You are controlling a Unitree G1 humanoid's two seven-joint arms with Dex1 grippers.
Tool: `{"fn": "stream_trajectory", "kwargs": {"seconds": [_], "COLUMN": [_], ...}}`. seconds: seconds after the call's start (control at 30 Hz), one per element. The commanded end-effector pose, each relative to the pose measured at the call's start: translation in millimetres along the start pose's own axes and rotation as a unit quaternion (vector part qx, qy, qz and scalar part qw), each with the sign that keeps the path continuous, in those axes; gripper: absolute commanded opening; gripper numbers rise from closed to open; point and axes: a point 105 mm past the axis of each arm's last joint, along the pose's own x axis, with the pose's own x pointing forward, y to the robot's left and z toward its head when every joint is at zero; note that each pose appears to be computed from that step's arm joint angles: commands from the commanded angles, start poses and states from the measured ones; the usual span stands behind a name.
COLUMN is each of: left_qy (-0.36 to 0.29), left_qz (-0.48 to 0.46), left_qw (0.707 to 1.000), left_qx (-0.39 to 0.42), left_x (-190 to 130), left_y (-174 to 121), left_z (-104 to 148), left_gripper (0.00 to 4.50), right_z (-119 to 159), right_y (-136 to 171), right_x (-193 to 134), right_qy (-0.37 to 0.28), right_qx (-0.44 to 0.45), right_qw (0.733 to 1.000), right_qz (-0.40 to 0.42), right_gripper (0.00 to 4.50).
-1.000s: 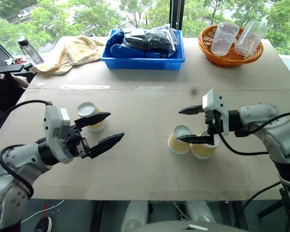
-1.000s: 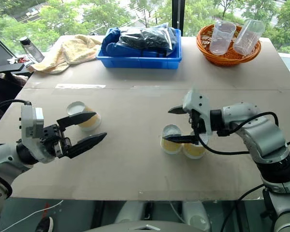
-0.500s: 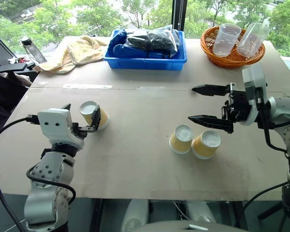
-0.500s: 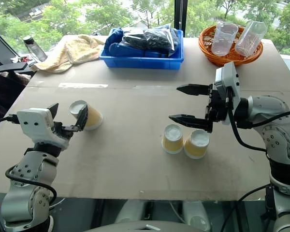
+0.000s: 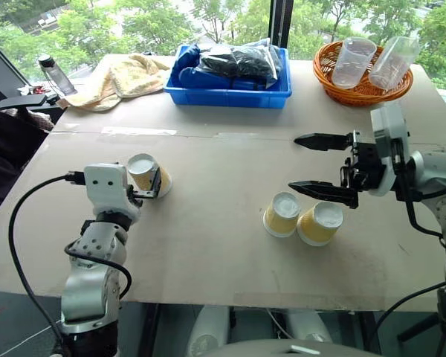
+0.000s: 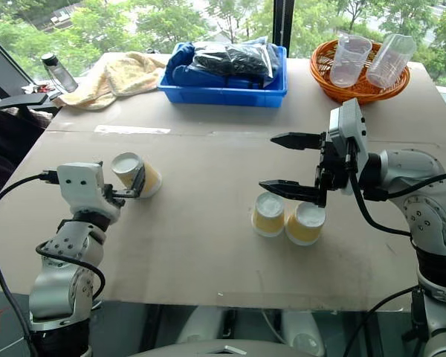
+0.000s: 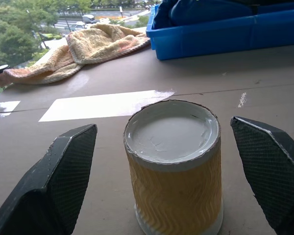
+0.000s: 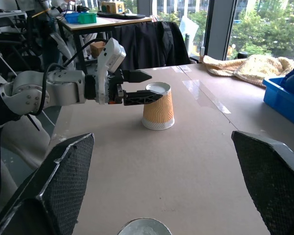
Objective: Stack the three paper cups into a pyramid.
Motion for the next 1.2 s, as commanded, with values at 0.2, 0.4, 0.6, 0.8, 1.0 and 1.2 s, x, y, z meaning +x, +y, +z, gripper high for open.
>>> {"fn": "stream_trajectory", "kwargs": {"seconds": [0.2,0.4,0.6,0.8,1.0,1.2], "left_qy": [-0.008,-0.02,-0.019,-0.081,-0.136,-0.154], "left_qz": [-0.023,-0.038,-0.052,-0.216,-0.48,-0.671], "left_qw": [1.0,0.999,0.998,0.973,0.866,0.725], "left_qx": [0.001,-0.003,0.002,-0.012,0.003,0.033], "left_x": [13,15,17,23,7,-10], "left_y": [1,-4,-6,-59,-135,-195], "left_z": [1,3,3,47,101,132], "left_gripper": [4.5,3.72,2.47,2.47,2.47,2.47], "right_z": [10,9,10,10,-3,-34], "right_y": [8,11,11,7,14,37], "right_x": [0,-1,-5,-29,-83,-131], "right_qy": [-0.008,-0.002,-0.016,-0.051,-0.089,-0.052], "right_qx": [-0.026,-0.024,-0.034,-0.023,-0.006,0.028], "right_qw": [1.0,1.0,0.999,0.998,0.994,0.99], "right_qz": [0.003,0.006,0.003,-0.026,-0.067,-0.125], "right_gripper": [4.45,4.5,4.5,4.5,4.5,4.5]}}
